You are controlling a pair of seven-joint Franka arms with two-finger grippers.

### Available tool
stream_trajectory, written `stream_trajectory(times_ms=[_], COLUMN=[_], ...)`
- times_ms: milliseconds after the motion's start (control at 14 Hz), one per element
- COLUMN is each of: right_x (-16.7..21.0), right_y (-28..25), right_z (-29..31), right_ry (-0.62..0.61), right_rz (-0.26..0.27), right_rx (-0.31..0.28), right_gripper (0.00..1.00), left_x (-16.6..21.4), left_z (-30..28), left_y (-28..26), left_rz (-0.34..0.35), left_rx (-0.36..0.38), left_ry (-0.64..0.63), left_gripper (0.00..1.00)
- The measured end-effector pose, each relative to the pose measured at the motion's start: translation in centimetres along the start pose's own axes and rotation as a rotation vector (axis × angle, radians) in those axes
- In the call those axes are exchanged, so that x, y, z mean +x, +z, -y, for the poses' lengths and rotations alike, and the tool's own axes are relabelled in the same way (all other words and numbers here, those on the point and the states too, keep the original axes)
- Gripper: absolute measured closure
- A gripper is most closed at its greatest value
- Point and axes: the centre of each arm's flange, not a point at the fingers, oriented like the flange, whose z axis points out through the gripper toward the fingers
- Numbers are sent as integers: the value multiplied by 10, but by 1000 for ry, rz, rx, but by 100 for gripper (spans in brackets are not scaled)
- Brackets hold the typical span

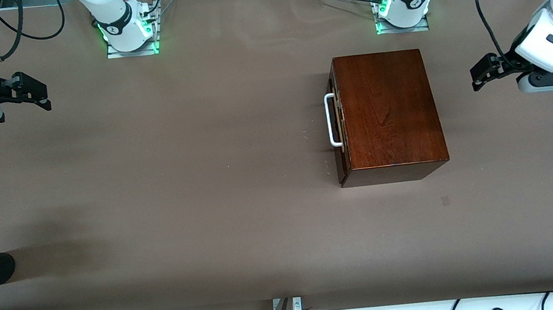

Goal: Open drawer, take yellow block, close drawer
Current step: 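Move the left gripper to the white drawer handle of the box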

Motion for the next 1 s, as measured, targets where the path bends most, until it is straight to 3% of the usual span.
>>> stream_trajectory(times_ms=[641, 997], right_x=[0, 0], right_y=[0, 0], right_z=[0, 0], right_ry=[0, 0], right_rz=[0, 0], right_rx=[0, 0], right_gripper=[0, 0], left_x=[0, -5], left_z=[-3, -71], left_y=[-2, 7], left_rz=[-3, 17], left_rx=[0, 1], left_ry=[4, 123], left_gripper=[0, 0])
